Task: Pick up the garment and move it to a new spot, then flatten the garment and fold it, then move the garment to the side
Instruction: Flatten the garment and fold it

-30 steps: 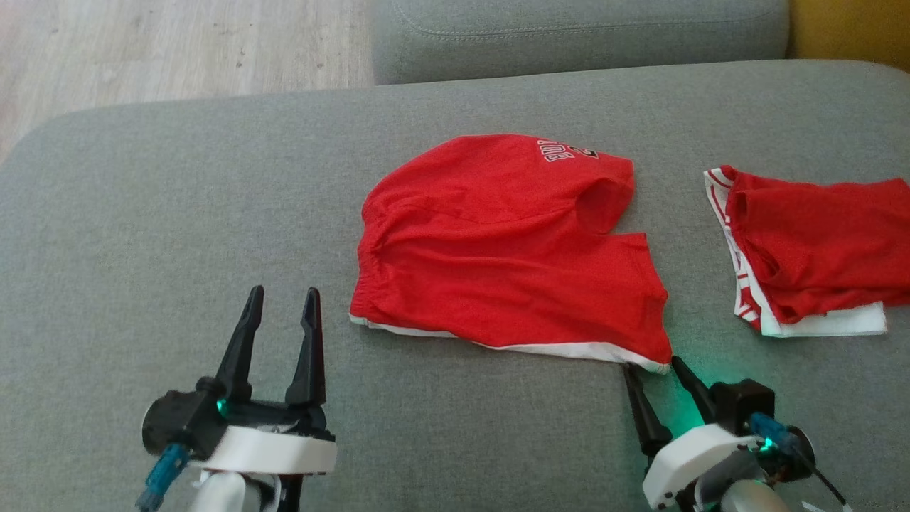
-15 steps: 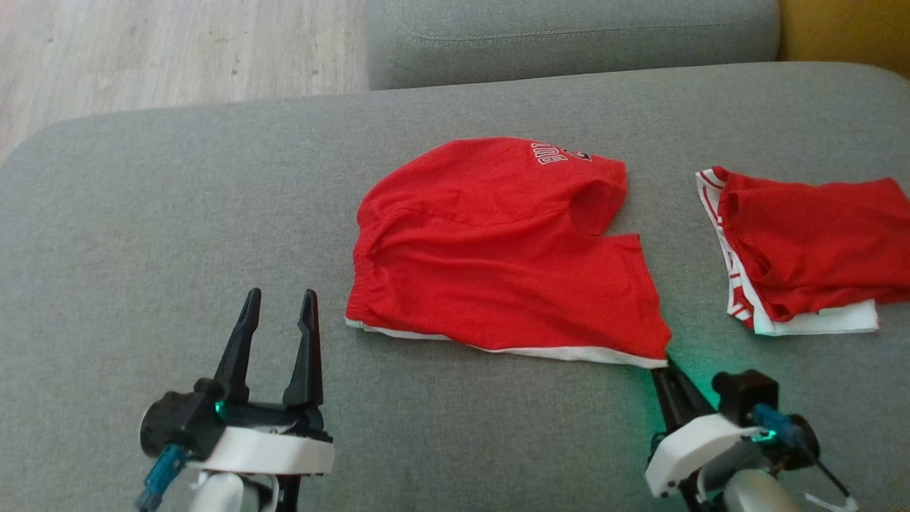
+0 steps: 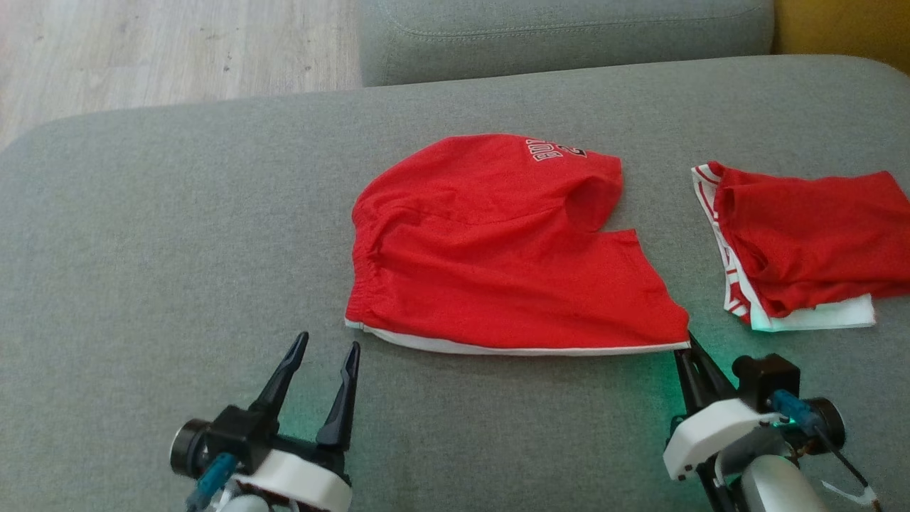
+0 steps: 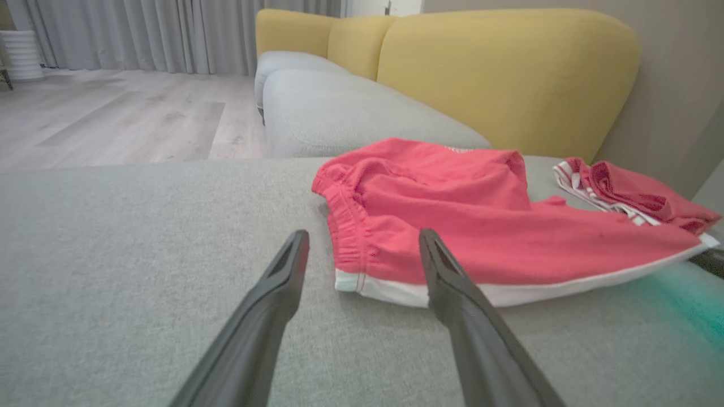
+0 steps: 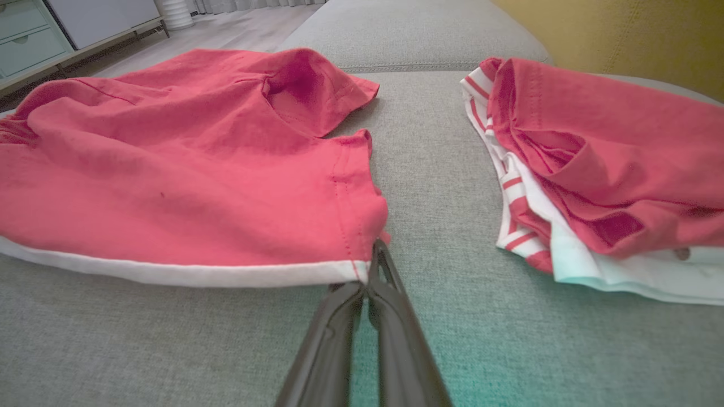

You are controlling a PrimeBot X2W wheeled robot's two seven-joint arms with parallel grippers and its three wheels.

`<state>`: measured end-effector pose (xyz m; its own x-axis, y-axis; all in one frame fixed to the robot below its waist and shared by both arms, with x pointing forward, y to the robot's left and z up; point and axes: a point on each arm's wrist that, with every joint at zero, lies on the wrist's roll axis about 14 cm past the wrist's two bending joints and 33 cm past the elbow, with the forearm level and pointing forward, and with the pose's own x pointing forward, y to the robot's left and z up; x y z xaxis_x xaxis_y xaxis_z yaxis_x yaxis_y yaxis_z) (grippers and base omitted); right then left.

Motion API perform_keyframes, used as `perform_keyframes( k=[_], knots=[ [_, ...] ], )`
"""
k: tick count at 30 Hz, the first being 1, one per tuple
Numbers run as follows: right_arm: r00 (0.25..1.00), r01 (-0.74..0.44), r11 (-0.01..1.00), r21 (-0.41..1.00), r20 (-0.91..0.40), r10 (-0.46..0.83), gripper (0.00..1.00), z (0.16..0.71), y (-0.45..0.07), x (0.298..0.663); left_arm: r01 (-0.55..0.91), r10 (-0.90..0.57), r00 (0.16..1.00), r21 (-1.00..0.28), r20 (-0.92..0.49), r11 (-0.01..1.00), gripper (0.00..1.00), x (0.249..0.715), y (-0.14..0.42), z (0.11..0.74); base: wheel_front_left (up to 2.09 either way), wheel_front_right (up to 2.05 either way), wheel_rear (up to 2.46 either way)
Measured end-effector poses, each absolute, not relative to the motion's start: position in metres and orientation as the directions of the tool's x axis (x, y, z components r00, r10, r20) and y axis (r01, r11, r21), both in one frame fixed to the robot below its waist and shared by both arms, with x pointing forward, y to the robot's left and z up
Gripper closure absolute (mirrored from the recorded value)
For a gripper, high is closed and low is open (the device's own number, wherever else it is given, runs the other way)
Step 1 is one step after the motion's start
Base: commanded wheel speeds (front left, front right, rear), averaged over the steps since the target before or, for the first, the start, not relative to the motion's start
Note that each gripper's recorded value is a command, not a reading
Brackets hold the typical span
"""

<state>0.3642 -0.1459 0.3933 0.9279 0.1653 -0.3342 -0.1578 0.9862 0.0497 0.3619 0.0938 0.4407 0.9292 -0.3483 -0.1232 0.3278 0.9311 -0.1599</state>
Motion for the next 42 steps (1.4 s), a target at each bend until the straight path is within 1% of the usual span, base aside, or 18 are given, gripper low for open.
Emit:
perform_keyframes(
  k=[7, 15, 19, 23, 31, 32, 33, 39, 42],
  knots=[
    [0.926, -0.157, 0.986, 0.049, -0.341, 0.164, 1.0, 0.394, -0.146, 0.366, 0.358, -0.374, 0.9, -0.112, -0.224, 0.927, 0.0, 0.364, 0.093, 0.413, 0.0, 0.0, 0.0],
    [0.922, -0.145, 0.989, 0.039, -0.357, 0.15, 1.0, 0.39, -0.152, 0.366, 0.401, -0.397, 0.858, -0.058, -0.325, 0.914, 0.0, 0.385, 0.087, 0.392, 0.0, 0.0, 0.0],
    [0.926, -0.141, 0.989, 0.035, -0.349, 0.145, 1.0, 0.393, -0.154, 0.372, 0.42, -0.407, 0.838, -0.045, -0.363, 0.906, 0.0, 0.394, 0.084, 0.382, 0.0, 0.0, 0.0],
    [0.927, -0.136, 0.99, 0.033, -0.347, 0.139, 1.0, 0.393, -0.156, 0.374, 0.443, -0.421, 0.817, -0.039, -0.393, 0.896, 0.0, 0.397, 0.078, 0.373, 0.0, 0.0, 0.0],
    [0.926, -0.133, 0.991, 0.033, -0.351, 0.136, 1.0, 0.392, -0.157, 0.373, 0.453, -0.434, 0.805, -0.054, -0.404, 0.89, 0.0, 0.394, 0.074, 0.369, 0.0, 0.0, 0.0],
    [0.926, -0.133, 0.991, 0.033, -0.351, 0.136, 1.0, 0.392, -0.157, 0.373, 0.455, -0.438, 0.803, -0.057, -0.405, 0.888, 0.56, 0.393, 0.073, 0.369, 0.0, 0.0, 0.0],
    [0.927, -0.133, 0.99, 0.033, -0.35, 0.137, 1.0, 0.393, -0.157, 0.373, 0.469, -0.452, 0.797, -0.062, -0.401, 0.881, 1.0, 0.391, 0.068, 0.369, 0.0, 0.0, 0.0],
    [0.928, -0.138, 0.99, 0.033, -0.344, 0.141, 1.0, 0.394, -0.155, 0.374, 0.471, -0.465, 0.803, -0.081, -0.372, 0.878, 1.0, 0.391, 0.064, 0.376, 0.0, 0.0, 0.0],
    [0.932, -0.139, 0.99, 0.027, -0.336, 0.14, 1.0, 0.397, -0.156, 0.375, 0.473, -0.465, 0.813, -0.068, -0.35, 0.879, 1.0, 0.393, 0.067, 0.384, 0.0, 0.0, 0.0]
  ],
)
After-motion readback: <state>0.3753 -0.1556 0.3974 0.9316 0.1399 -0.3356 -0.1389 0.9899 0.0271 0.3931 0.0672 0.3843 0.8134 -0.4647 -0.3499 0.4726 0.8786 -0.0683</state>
